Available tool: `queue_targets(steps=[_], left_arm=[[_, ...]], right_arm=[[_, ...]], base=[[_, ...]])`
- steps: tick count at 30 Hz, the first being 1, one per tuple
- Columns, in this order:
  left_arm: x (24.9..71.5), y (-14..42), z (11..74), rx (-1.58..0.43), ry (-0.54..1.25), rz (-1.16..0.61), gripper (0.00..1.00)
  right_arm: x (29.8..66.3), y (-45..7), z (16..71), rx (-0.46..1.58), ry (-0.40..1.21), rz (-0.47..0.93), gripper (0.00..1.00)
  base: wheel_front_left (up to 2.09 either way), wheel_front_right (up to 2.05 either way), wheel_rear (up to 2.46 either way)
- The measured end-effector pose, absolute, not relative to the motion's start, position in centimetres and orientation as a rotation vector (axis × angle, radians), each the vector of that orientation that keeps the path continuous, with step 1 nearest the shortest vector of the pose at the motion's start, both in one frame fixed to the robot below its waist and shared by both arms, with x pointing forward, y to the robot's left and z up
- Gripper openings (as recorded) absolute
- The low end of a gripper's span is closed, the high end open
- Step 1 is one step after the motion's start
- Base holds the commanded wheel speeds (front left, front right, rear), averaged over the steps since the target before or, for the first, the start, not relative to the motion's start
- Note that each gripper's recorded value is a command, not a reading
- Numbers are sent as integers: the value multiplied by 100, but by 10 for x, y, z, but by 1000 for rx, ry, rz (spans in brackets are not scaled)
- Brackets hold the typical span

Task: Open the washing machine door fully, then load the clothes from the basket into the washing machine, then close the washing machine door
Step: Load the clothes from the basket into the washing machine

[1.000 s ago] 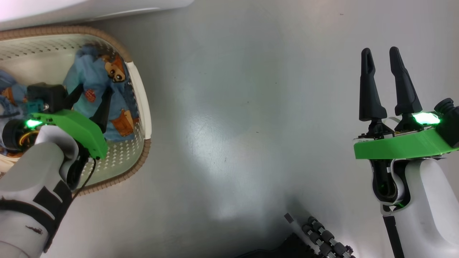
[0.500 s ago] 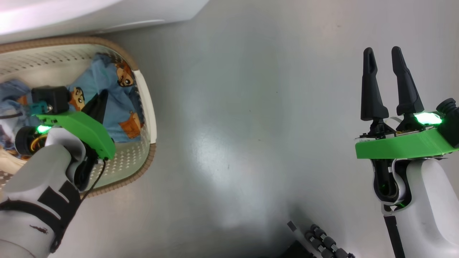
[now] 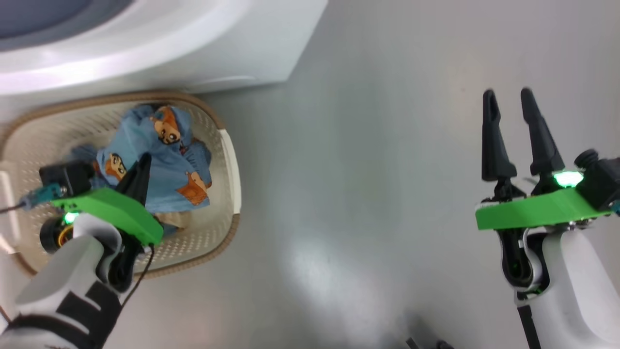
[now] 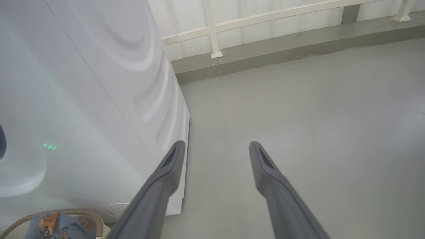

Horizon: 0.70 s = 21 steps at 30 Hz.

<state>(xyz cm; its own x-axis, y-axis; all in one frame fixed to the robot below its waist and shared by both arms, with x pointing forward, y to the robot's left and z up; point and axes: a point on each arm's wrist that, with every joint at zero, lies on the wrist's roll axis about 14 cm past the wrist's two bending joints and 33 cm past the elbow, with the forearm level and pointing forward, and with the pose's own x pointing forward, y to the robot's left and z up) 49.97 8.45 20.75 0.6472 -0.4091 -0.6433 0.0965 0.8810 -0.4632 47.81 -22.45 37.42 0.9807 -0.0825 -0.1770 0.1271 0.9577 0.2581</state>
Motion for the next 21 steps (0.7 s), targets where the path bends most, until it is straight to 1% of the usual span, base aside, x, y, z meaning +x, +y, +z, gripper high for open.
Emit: queue_targets(steps=[2, 3, 11, 13, 21], left_arm=[[500, 91, 221, -421, 787, -281, 0], [496, 102, 241, -423, 738, -260, 0], [483, 119, 297, -422, 587, -231, 0], [473, 130, 325, -417, 511, -209, 0], [458, 151, 384, -409, 334, -168, 0]], right_arm=[[473, -222, 378, 273, 166, -102, 100], [468, -221, 386, 271, 160, -90, 100], [451, -217, 409, 262, 136, -56, 100], [441, -214, 420, 262, 124, -40, 100], [424, -206, 442, 282, 85, -11, 100]], base=[[0, 0, 0], [0, 0, 0], [0, 0, 0], [0, 0, 0], [0, 0, 0]])
